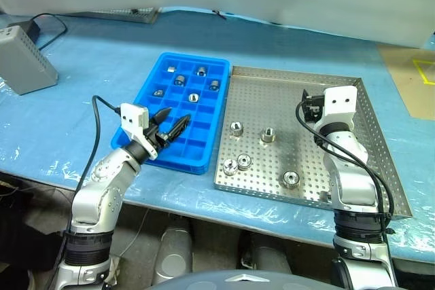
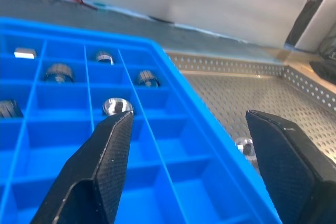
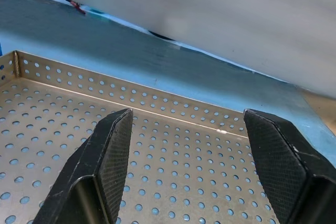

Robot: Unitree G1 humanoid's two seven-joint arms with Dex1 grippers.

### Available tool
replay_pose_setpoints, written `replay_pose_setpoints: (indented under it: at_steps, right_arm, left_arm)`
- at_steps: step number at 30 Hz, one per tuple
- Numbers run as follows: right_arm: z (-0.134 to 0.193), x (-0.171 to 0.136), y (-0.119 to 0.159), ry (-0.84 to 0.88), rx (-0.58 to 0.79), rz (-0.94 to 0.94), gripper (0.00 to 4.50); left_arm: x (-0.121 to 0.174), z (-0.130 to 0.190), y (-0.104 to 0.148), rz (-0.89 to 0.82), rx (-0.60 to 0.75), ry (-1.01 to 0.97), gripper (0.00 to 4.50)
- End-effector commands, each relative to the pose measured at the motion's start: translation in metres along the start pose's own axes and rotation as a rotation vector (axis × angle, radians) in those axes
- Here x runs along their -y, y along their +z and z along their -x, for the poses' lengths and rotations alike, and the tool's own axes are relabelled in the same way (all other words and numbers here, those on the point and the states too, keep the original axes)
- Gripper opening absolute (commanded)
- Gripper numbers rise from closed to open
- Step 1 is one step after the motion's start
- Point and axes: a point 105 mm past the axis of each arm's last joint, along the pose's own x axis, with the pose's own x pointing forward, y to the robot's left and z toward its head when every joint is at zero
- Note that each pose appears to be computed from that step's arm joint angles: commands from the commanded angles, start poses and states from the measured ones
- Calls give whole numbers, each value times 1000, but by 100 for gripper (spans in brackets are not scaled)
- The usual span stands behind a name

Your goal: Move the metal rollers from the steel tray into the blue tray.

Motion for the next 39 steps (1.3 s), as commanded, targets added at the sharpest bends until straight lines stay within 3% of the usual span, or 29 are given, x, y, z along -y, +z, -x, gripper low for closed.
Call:
replay_pose_setpoints:
  at_steps: [1, 8, 16, 30, 39]
  right_arm:
    - [1, 2, 16, -16, 62, -1, 347]
    - [15, 20, 13, -85, 57, 2, 347]
    - [33, 24, 4, -85, 27, -10, 347]
    - [29, -5, 4, 50, 22, -38, 347]
    - [29, -1, 3, 32, 14, -29, 347]
  left_arm:
    - [-7, -13, 19, -38, 80, 58, 362]
    - [-36, -45, 29, -75, 115, 144, 362]
    - [-37, -61, 29, -78, 97, 80, 362]
    - [-26, -55, 19, -59, 46, -6, 362]
    - [-33, -56, 21, -65, 53, 2, 362]
